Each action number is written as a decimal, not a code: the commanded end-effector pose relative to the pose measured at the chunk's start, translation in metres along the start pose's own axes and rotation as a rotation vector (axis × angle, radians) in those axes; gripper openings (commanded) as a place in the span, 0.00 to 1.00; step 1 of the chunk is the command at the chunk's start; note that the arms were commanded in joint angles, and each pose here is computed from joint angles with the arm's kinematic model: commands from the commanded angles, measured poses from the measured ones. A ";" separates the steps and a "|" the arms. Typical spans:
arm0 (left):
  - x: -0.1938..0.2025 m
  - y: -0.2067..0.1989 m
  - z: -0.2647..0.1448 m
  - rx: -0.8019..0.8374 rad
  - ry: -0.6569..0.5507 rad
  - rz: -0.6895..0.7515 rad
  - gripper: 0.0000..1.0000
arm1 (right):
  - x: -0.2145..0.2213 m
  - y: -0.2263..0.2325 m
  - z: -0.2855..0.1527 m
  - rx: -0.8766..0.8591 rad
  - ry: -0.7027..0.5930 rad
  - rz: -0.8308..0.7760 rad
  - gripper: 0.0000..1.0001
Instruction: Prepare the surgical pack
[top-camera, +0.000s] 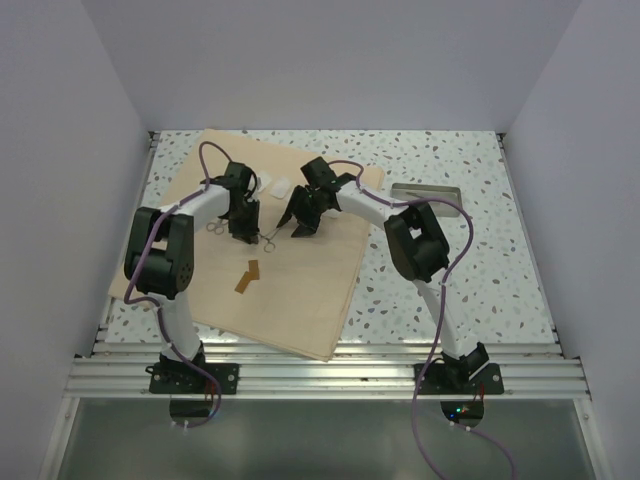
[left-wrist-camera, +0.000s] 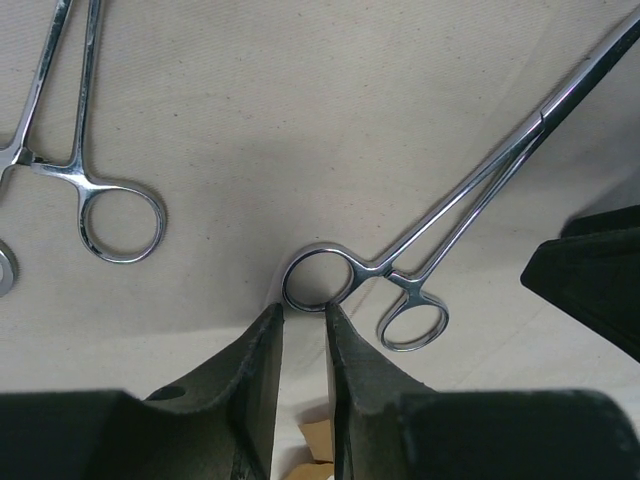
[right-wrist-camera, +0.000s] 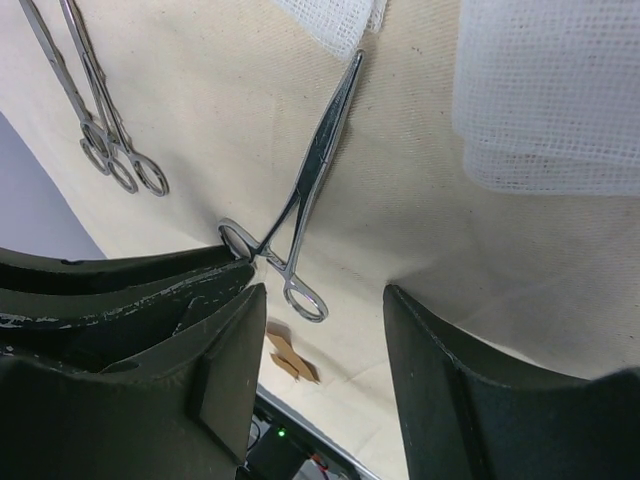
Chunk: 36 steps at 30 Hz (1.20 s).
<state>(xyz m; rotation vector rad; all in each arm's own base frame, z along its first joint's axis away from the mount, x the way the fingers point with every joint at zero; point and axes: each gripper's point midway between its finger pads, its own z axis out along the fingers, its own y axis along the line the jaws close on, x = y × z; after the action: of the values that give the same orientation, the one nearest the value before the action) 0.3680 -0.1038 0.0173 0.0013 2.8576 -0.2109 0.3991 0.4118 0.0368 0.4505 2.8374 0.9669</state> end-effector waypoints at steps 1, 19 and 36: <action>-0.008 0.002 0.011 -0.007 -0.032 0.007 0.26 | -0.003 0.018 -0.017 -0.031 -0.021 -0.034 0.54; -0.084 -0.066 -0.053 0.130 -0.353 0.198 0.65 | -0.060 -0.031 -0.131 0.093 -0.185 -0.063 0.57; -0.109 -0.108 -0.003 0.162 -0.397 0.395 0.49 | -0.068 -0.104 -0.205 0.114 -0.241 -0.005 0.57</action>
<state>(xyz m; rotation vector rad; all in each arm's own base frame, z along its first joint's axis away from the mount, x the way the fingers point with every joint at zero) 0.4489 -0.1992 0.0518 0.4431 2.4685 -0.3336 0.4045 0.1905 0.1235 0.5904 2.6988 0.6602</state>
